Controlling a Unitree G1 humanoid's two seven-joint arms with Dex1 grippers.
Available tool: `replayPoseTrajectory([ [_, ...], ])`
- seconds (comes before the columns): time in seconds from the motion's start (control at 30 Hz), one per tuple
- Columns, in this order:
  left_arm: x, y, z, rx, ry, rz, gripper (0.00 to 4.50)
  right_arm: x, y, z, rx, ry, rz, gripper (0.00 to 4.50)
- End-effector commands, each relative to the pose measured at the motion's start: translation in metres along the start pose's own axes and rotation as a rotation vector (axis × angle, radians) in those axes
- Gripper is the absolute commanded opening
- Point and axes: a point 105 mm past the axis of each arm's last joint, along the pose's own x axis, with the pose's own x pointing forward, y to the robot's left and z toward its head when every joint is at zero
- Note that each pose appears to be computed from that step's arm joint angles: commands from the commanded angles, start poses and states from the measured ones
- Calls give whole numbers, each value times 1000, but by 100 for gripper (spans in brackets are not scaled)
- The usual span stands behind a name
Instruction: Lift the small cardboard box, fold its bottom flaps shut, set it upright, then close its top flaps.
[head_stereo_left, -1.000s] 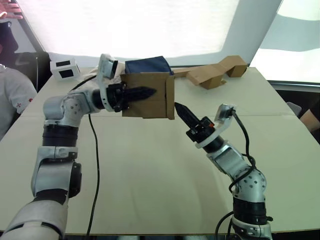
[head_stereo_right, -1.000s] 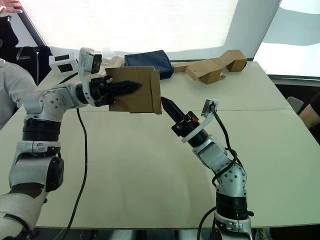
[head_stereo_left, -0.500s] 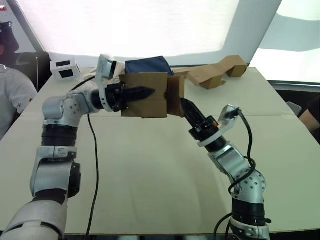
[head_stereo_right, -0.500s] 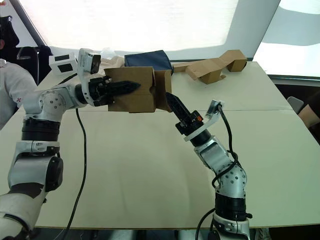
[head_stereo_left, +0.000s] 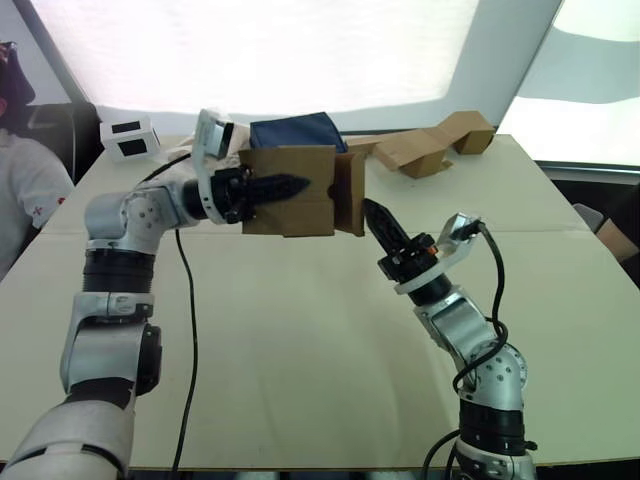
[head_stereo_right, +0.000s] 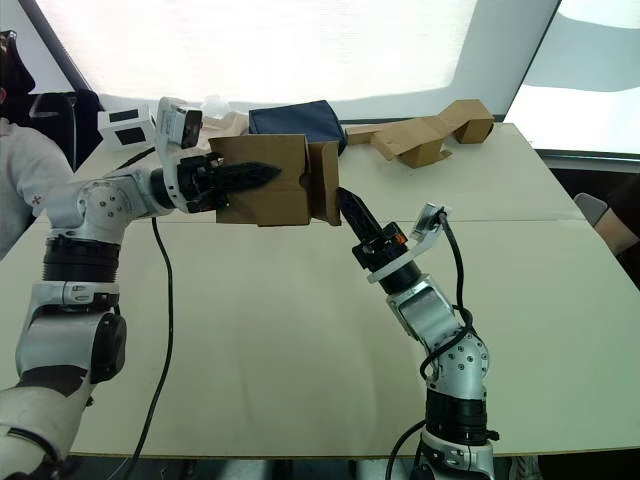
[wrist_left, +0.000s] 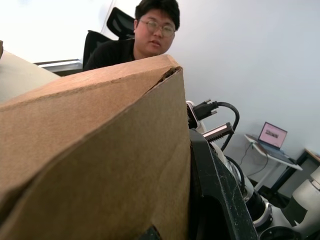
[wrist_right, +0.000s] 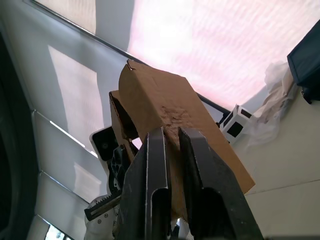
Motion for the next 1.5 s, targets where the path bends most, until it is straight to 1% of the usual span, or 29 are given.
replayPoseTrajectory([
  [0.03, 2, -8, 13, 49, -32, -31, 0, 4, 8, 0, -11, -1, 31, 36],
  [0.73, 11, -4, 0, 64, -22, -23, 0, 14, 19, -10, -29, 27, 66, 36],
  [0.97, 15, -2, -1, 64, -33, -18, 0, 18, 24, -19, -12, 47, 86, 36],
  [1.2, 17, -2, -3, 57, -35, -23, 0, 23, 24, -24, 11, 34, 87, 36],
  [1.33, 17, 0, -1, 57, -47, -14, 0, 23, 30, -32, 24, 73, 114, 36],
  [1.43, 16, 1, 2, 61, -52, -9, 0, 21, 30, -30, 12, 79, 112, 36],
  [1.47, 15, 1, 3, 63, -54, -8, 0, 19, 29, -28, 0, 79, 107, 36],
  [1.5, 14, 0, 5, 64, -58, -6, 0, 14, 29, -19, -33, 72, 99, 36],
])
